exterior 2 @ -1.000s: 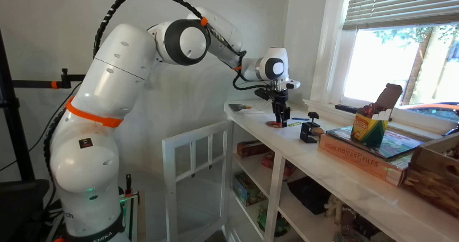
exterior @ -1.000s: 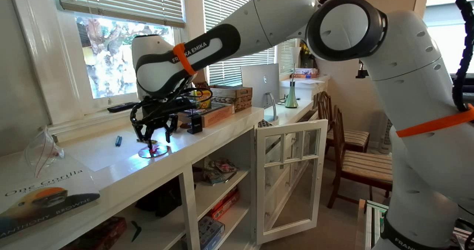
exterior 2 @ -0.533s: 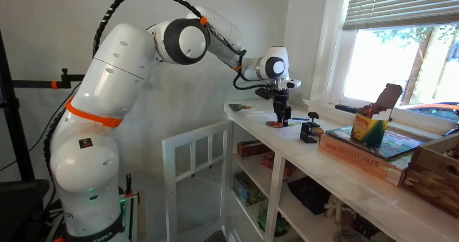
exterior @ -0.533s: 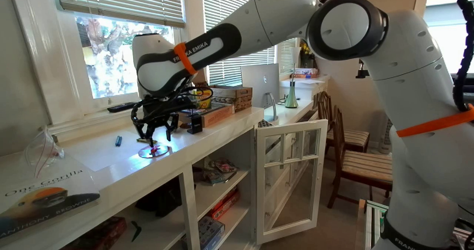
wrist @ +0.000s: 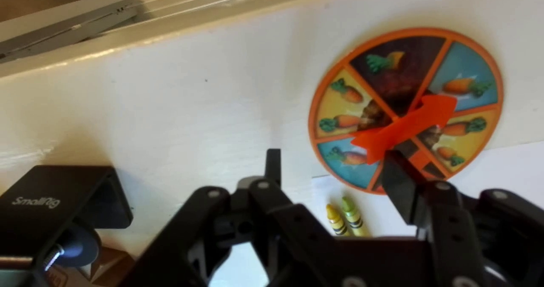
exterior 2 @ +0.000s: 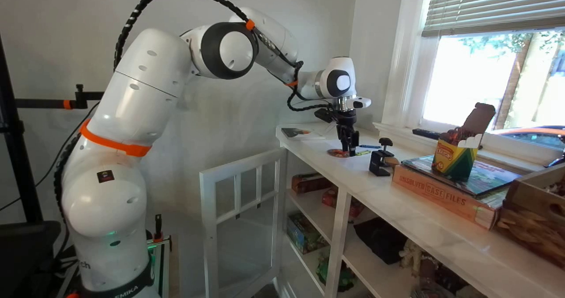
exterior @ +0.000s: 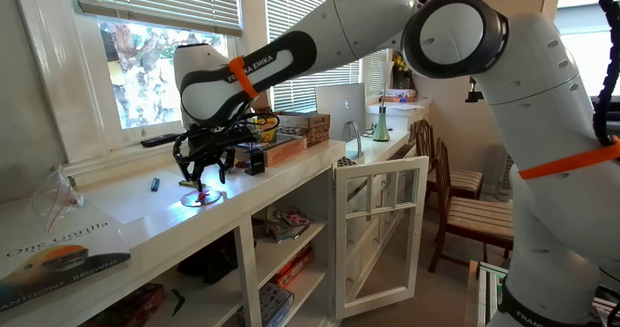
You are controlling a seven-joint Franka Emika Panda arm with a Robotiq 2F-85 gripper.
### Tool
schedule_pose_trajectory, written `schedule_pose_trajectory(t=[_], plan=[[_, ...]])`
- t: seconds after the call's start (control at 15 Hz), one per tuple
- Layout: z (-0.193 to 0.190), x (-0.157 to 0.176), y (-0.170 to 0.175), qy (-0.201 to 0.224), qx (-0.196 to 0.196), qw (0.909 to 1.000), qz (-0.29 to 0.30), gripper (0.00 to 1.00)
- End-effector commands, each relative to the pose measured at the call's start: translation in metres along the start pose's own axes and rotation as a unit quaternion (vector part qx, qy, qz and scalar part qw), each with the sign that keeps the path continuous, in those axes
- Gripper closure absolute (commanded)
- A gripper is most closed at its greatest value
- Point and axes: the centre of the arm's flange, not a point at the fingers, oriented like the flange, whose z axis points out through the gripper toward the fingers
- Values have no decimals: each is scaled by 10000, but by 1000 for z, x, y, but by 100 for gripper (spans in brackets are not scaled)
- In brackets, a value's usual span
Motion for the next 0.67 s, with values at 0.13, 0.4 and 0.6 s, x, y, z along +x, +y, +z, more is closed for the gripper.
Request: schedule_pose_trajectory(t=[0.13, 0.4, 0.6], plan=[[-4, -15, 9, 39, -66, 9999, 77, 37], [-10, -21, 11, 32, -89, 9999, 37, 40], [-13, -24, 11, 37, -98, 9999, 14, 37]])
